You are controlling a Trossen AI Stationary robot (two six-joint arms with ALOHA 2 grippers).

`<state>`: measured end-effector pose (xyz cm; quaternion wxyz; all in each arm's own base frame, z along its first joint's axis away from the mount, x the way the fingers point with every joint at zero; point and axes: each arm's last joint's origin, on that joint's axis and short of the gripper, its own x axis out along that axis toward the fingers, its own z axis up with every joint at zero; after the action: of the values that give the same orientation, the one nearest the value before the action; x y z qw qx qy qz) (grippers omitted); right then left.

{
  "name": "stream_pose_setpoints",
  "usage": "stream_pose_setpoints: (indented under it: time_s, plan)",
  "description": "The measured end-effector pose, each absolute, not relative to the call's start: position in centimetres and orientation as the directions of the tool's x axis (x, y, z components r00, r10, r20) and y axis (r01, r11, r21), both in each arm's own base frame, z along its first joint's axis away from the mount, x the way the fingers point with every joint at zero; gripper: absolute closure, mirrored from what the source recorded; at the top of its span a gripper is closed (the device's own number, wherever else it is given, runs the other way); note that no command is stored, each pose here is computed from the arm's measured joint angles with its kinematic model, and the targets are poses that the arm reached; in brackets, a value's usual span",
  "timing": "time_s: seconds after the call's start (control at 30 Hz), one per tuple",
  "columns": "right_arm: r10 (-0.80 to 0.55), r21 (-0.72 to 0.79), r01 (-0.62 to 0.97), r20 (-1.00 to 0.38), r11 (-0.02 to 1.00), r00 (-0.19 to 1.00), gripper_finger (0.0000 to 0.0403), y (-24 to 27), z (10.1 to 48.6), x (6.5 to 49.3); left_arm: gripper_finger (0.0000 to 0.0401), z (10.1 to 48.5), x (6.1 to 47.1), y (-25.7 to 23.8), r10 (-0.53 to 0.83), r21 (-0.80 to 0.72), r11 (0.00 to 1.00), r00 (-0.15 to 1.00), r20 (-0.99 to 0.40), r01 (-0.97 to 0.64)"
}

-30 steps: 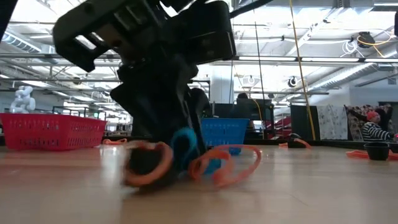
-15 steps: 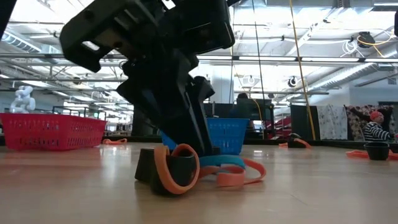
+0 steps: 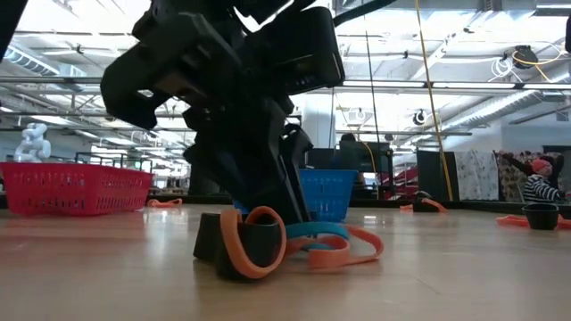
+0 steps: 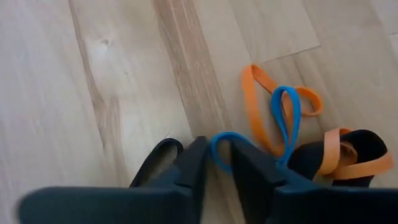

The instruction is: Sort rubber bands into baskets

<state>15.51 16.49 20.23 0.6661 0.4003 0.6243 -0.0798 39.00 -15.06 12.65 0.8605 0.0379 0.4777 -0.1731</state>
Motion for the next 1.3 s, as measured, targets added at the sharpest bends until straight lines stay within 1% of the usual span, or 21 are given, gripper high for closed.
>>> stream_pose_setpoints:
  time_s: [0.07, 0.1, 0.13, 0.27, 0.37, 0.47, 0.6, 0.77, 0.9, 1.03, 1.13, 1.23, 1.3]
  plan:
    - [0.393, 0.434, 0.601, -0.896, 0.671, 0.208, 0.0241, 16.5, 20.2, 15.5, 0.0370, 12.7, 39.0, -15.0, -0.262, -0.100, 0.937, 0.484, -0.835, 0.334]
    - [0.393, 0.434, 0.600, -0.896, 0.672, 0.208, 0.0241, 16.5, 20.2, 15.5, 0.0385, 12.7, 39.0, -15.1, -0.262, -0.101, 0.937, 0.483, -0.835, 0.335]
    - [0.393, 0.434, 0.599, -0.896, 0.672, 0.208, 0.0241, 16.5, 20.2, 15.5, 0.0391, 12.7, 39.0, -15.1, -0.263, -0.101, 0.937, 0.484, -0.835, 0.335]
    - [0.394, 0.435, 0.599, -0.895, 0.672, 0.209, 0.0241, 16.5, 20.2, 15.5, 0.0397, 13.2, 38.9, -14.9, -0.260, -0.096, 0.937, 0.485, -0.835, 0.336]
    - [0.396, 0.437, 0.600, -0.894, 0.670, 0.209, 0.0241, 16.5, 20.3, 15.5, 0.0398, 14.5, 38.6, -14.1, -0.236, -0.063, 0.936, 0.487, -0.841, 0.345]
    - [0.395, 0.437, 0.603, -0.894, 0.668, 0.210, 0.0241, 16.5, 20.2, 15.6, 0.0399, 16.7, 38.4, -12.9, -0.224, -0.032, 0.934, 0.515, -0.827, 0.355]
    - [0.393, 0.438, 0.611, -0.894, 0.659, 0.216, 0.0241, 16.3, 20.3, 15.8, 0.0399, 20.1, 38.0, -10.9, -0.210, 0.017, 0.933, 0.582, -0.785, 0.359]
    - [0.389, 0.440, 0.628, -0.893, 0.642, 0.228, 0.0241, 15.9, 20.3, 16.2, 0.0400, 23.8, 37.3, -7.5, -0.133, 0.061, 0.963, 0.659, -0.740, 0.264]
    - [0.389, 0.449, 0.636, -0.888, 0.627, 0.244, 0.0241, 15.6, 20.3, 16.6, 0.0400, 25.9, 36.7, -4.2, -0.020, 0.109, 0.984, 0.698, -0.716, 0.140]
    - [0.345, 0.449, 0.650, -0.892, 0.613, 0.291, 0.0241, 15.1, 20.3, 17.1, 0.0400, 26.6, 36.4, -0.4, 0.068, 0.118, 0.993, 0.700, -0.711, 0.023]
    - [0.305, 0.449, 0.659, -0.894, 0.603, 0.330, 0.0241, 14.4, 20.3, 17.7, 0.0401, 26.3, 36.2, 2.0, 0.107, 0.095, 0.994, 0.670, -0.735, -0.056]
    - [0.245, 0.442, 0.653, -0.894, 0.615, 0.375, 0.0241, 13.5, 20.3, 18.4, 0.0401, 25.7, 36.4, 3.2, 0.048, 0.005, 0.998, 0.661, -0.749, -0.067]
    - [0.202, 0.432, 0.640, -0.893, 0.635, 0.402, 0.0241, 12.8, 20.3, 18.9, 0.0401, 25.2, 36.5, 3.4, 0.021, -0.028, 0.998, 0.654, -0.756, -0.064]
